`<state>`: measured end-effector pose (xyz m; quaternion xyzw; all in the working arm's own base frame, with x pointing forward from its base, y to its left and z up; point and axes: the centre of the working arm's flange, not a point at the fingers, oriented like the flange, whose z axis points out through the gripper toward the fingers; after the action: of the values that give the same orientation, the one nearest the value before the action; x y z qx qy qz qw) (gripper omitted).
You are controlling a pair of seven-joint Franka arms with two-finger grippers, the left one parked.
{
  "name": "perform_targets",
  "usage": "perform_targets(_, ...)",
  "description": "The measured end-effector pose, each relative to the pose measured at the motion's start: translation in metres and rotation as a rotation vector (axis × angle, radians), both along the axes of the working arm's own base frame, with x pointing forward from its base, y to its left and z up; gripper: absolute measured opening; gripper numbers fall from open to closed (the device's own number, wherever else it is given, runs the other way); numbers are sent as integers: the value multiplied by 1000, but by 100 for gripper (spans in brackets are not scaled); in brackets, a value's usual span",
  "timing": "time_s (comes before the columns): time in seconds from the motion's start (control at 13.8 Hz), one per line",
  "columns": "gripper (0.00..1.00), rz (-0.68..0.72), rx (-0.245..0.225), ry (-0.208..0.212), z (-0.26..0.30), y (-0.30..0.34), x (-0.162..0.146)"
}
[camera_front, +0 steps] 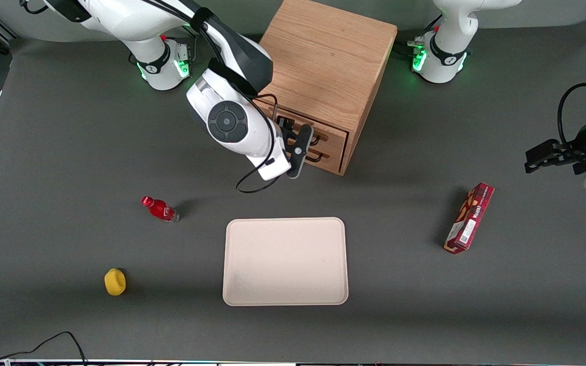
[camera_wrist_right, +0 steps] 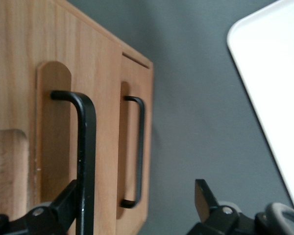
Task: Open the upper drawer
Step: 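Hook the right gripper onto the upper drawer's black handle, then pull the handle outward with the right gripper, sliding the drawer open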
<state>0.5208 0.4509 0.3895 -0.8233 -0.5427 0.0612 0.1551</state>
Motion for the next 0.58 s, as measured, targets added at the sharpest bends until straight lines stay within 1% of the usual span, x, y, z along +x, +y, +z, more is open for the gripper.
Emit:
perform_targets(0.36,100,-13,-21,-32,-11,-13,15)
perform_targets(0.58,100,-17,-26,-51,-12,-25,26)
